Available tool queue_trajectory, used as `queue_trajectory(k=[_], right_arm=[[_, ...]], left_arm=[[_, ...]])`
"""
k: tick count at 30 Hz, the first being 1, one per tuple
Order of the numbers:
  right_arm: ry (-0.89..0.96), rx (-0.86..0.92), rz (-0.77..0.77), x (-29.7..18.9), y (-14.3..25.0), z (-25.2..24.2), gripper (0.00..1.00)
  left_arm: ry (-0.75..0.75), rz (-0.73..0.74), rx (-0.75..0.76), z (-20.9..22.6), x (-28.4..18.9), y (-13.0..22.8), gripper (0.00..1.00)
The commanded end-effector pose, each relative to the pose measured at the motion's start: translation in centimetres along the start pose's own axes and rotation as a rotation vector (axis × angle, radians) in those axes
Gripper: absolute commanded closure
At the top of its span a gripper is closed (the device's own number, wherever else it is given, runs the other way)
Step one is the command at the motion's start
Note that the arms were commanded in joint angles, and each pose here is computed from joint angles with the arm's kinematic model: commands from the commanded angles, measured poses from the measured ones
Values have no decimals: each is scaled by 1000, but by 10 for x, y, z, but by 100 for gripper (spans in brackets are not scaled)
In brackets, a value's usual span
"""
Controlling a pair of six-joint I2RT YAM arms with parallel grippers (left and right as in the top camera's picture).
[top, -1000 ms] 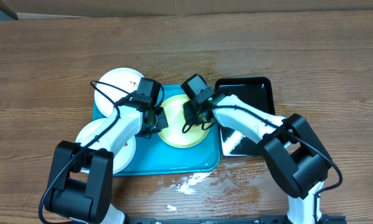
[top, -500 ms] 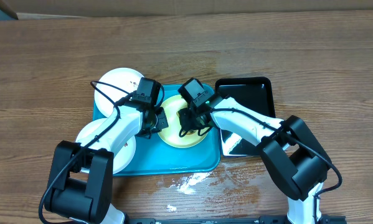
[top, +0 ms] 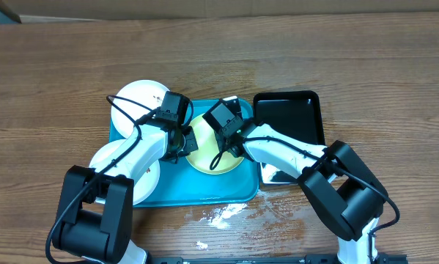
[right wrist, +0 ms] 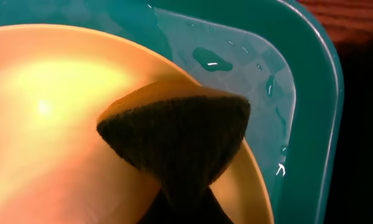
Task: Clean dirty plates on tray and stack at the side
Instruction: 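Scrub the yellow plate surface with the sponge while the left gripper holds it, then return the sponge to the black tray with the right gripper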
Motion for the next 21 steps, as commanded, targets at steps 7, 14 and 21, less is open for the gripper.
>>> queue_trajectory(k=[7,14,21], right_arm=[[-124,-51,14,34,20,8,96],[-210,-40,-186,-40,-57,17,96],[-175,107,-278,-143,-86,-58,96]], left_arm=[[-37,-10,-29,5,6,-3,96],[-38,-9,-29,5,5,-3,96],[-43,-7,-26,6,5,-2,96]])
Point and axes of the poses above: each gripper's point midway between its finger pads, its own x axis out along the fingers, its own z axis along the line the jaws close on, y = z × x, the point moved 6 cm from there along -x, back along the fingers, and after that the axes turned 4 degrees about -x, right-handed, at the moved point
